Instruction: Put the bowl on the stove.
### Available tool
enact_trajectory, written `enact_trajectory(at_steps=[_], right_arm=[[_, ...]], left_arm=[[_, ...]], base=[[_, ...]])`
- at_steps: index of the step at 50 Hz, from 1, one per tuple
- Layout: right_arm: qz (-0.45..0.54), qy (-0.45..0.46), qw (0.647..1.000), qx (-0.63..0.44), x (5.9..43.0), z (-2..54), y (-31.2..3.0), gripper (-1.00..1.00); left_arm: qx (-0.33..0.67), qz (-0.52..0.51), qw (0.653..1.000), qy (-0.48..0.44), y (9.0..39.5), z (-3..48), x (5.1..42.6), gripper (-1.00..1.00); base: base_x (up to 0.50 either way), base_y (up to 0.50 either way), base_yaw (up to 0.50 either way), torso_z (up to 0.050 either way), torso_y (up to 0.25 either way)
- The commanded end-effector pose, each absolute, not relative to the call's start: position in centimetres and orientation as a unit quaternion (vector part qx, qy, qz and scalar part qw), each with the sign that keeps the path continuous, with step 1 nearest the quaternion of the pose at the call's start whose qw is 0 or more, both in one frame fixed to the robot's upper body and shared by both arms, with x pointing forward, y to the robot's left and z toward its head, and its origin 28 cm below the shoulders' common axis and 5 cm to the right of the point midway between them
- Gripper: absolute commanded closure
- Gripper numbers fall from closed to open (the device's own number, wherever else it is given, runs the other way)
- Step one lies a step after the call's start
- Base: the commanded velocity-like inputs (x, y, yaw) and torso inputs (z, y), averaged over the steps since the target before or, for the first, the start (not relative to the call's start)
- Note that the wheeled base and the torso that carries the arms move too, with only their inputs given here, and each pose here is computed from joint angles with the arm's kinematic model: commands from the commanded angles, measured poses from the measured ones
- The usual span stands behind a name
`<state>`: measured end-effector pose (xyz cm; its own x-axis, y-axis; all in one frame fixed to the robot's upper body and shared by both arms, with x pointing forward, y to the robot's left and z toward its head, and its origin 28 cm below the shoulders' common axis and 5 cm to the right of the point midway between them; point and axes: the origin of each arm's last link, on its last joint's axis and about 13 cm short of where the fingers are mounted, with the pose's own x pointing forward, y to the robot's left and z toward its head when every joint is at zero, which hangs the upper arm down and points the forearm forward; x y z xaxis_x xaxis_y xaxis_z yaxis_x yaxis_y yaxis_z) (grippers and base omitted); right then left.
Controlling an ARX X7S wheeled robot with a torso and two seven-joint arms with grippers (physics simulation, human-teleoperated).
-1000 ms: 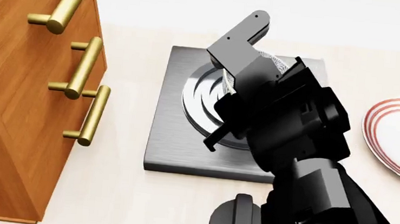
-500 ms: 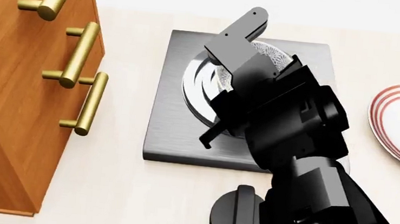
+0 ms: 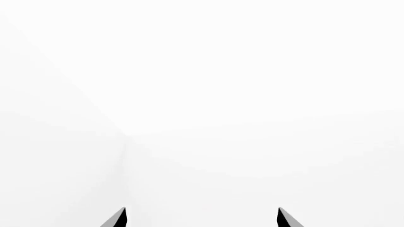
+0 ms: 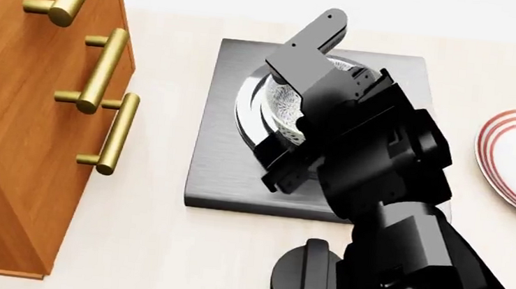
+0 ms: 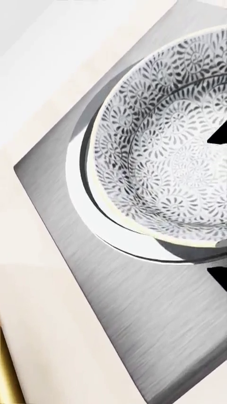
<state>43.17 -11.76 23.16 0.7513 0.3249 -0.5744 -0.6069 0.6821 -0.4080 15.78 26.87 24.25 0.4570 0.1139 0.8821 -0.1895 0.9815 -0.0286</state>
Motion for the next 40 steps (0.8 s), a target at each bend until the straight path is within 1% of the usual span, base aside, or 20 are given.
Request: enact_trajectory(at_steps=[1, 2, 3, 6, 15, 22, 29, 32, 37, 40], right_arm=[[0.262, 0.235, 0.886, -0.302, 43.2, 23.2, -11.8, -1.00], [0.262, 0.235, 0.886, -0.302, 43.2, 23.2, -11.8, -1.00], [0.302, 0.230, 0.885, -0.270, 43.1, 21.8, -10.7, -1.00], [0.313, 0.219, 0.883, -0.272, 43.2, 22.0, -10.7, -1.00], [0.331, 0.174, 0.882, -0.285, 43.6, 22.3, -10.9, -1.00], [0.325, 0.130, 0.890, -0.291, 43.8, 23.3, -11.6, -1.00], [0.310, 0.100, 0.901, -0.286, 43.9, 23.8, -12.4, -1.00], [0.296, 0.074, 0.911, -0.279, 44.0, 24.1, -12.9, -1.00], [0.264, 0.022, 0.936, -0.230, 44.0, 24.9, -14.2, -1.00], [0.272, 0.001, 0.939, -0.209, 43.5, 25.0, -14.5, -1.00]], left_arm=[[0.037, 0.090, 0.852, -0.514, 26.9, 24.3, 15.8, -1.00], [0.037, 0.091, 0.852, -0.514, 26.9, 24.3, 15.8, -1.00], [0.037, 0.091, 0.852, -0.513, 26.9, 24.3, 15.8, -1.00], [0.038, 0.090, 0.853, -0.513, 26.9, 24.2, 15.8, -1.00], [0.036, 0.092, 0.853, -0.512, 26.9, 24.2, 15.9, -1.00], [0.036, 0.091, 0.854, -0.511, 26.9, 24.2, 15.9, -1.00], [0.036, 0.090, 0.855, -0.510, 26.9, 24.1, 15.9, -1.00], [0.037, 0.090, 0.855, -0.509, 26.8, 24.1, 15.9, -1.00], [0.037, 0.090, 0.855, -0.509, 26.8, 24.1, 15.9, -1.00], [0.037, 0.088, 0.856, -0.508, 26.7, 24.0, 16.0, -1.00]], base=[[0.00, 0.00, 0.00, 0.000, 0.000], [0.00, 0.00, 0.00, 0.000, 0.000], [0.00, 0.00, 0.00, 0.000, 0.000], [0.00, 0.00, 0.00, 0.000, 0.000], [0.00, 0.00, 0.00, 0.000, 0.000], [0.00, 0.00, 0.00, 0.000, 0.000], [0.00, 0.00, 0.00, 0.000, 0.000], [0.00, 0.00, 0.00, 0.000, 0.000], [0.00, 0.00, 0.00, 0.000, 0.000], [0.00, 0.00, 0.00, 0.000, 0.000]])
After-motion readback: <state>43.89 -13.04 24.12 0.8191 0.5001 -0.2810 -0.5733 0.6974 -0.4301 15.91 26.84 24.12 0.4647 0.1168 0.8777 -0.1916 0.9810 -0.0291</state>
